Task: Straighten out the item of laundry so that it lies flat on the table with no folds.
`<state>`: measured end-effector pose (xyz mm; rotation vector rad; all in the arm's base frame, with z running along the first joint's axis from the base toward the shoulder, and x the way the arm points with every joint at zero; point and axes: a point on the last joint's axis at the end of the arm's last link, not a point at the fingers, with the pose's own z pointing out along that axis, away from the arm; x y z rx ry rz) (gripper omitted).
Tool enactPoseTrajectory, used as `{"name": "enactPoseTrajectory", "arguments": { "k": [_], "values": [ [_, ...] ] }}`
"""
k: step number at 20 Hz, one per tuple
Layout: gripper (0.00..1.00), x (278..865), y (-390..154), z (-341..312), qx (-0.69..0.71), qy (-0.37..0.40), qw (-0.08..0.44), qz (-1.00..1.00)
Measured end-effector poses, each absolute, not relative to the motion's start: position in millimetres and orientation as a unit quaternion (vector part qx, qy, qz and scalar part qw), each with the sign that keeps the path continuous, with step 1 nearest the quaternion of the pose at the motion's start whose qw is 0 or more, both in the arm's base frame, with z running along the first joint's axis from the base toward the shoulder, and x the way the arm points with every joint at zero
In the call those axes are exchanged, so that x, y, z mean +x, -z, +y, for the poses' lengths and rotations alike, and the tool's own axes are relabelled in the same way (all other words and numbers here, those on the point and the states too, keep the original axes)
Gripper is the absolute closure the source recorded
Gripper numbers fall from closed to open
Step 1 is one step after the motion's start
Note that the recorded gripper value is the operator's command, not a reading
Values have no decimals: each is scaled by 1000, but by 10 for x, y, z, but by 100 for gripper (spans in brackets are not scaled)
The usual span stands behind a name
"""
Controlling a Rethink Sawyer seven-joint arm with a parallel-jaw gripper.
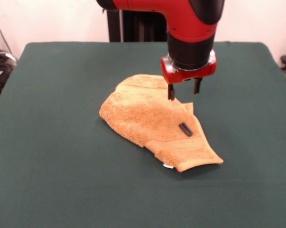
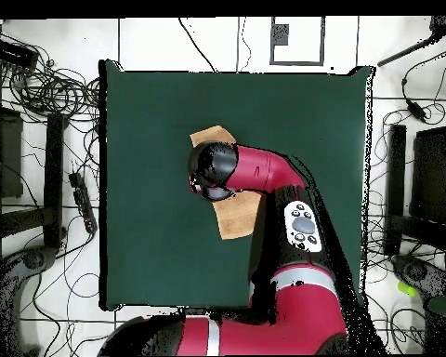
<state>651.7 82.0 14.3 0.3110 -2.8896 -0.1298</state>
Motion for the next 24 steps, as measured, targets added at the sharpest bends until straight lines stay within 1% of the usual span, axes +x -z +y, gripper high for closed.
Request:
{"name": "enactPoseTrajectory", "arguments": {
  "k": [9,17,24],
  "values": [
    [0,6518,-141,789,104,44,116,-987],
    [0,6536,-148,611,92,44,115,-988],
    [0,6529,-148,625,93,43,116,-988]
  ]
}}
